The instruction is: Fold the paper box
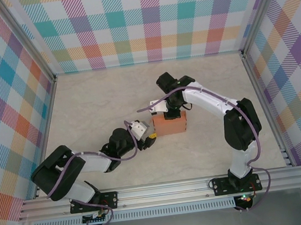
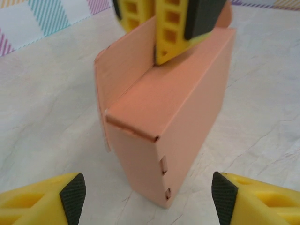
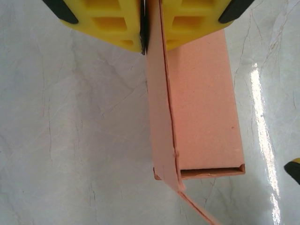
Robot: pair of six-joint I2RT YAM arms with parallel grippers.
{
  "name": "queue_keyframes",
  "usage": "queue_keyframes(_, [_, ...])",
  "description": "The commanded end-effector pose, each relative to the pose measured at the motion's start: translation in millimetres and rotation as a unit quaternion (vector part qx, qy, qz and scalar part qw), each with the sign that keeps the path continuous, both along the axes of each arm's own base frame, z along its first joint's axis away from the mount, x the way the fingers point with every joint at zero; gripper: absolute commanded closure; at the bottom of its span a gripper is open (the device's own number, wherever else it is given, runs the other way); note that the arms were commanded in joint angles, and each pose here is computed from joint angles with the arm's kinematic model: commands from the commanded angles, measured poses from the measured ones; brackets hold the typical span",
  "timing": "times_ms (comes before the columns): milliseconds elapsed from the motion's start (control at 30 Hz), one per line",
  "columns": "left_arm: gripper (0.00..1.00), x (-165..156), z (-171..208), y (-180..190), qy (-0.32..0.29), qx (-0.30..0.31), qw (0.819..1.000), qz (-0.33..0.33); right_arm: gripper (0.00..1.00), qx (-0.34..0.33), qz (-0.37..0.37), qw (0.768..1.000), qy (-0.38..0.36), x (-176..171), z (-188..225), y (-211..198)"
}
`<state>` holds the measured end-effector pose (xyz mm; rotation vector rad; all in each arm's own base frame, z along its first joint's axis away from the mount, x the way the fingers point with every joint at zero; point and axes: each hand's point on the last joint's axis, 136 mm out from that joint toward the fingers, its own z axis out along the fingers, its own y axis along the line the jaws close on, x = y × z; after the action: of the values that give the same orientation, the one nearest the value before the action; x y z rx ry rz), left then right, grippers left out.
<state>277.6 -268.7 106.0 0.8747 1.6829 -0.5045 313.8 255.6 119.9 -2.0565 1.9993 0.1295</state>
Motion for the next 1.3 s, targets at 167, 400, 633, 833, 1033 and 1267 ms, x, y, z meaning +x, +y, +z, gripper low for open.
queue_keyframes(167, [0.28,13.1,26.5,-15.9,-0.037,-0.04,0.999,-0.002,0.87,-0.014,-0.024,0.999,0.024,-12.0,-4.5,-11.6])
queue_keyframes(400, [0.4,14.0,38.4,-32.1,-0.034,-0.06,0.997,-0.033,0.87,-0.017,-0.03,0.999,0.027,-14.1,-8.5,-13.9])
queue_keyframes(633, [0.51,8.1,29.0,-38.7,-0.017,-0.053,0.997,-0.055,0.87,-0.016,-0.034,0.999,0.026,-13.3,-9.8,-13.6])
queue_keyframes(833, [0.53,-0.6,13.4,-38.7,-0.009,-0.031,0.998,-0.057,0.87,-0.015,-0.039,0.999,0.026,-12.6,-10.6,-13.1])
queue_keyframes(1033, [0.54,-7.5,16.9,-47.5,-0.017,-0.025,0.997,-0.066,0.87,-0.018,-0.043,0.999,0.026,-12.4,-12.7,-14.4])
queue_keyframes(1267, [0.56,-11.9,1.7,-47.5,-0.003,-0.009,0.998,-0.068,0.89,-0.017,-0.044,0.999,0.024,-12.7,-12.2,-14.9])
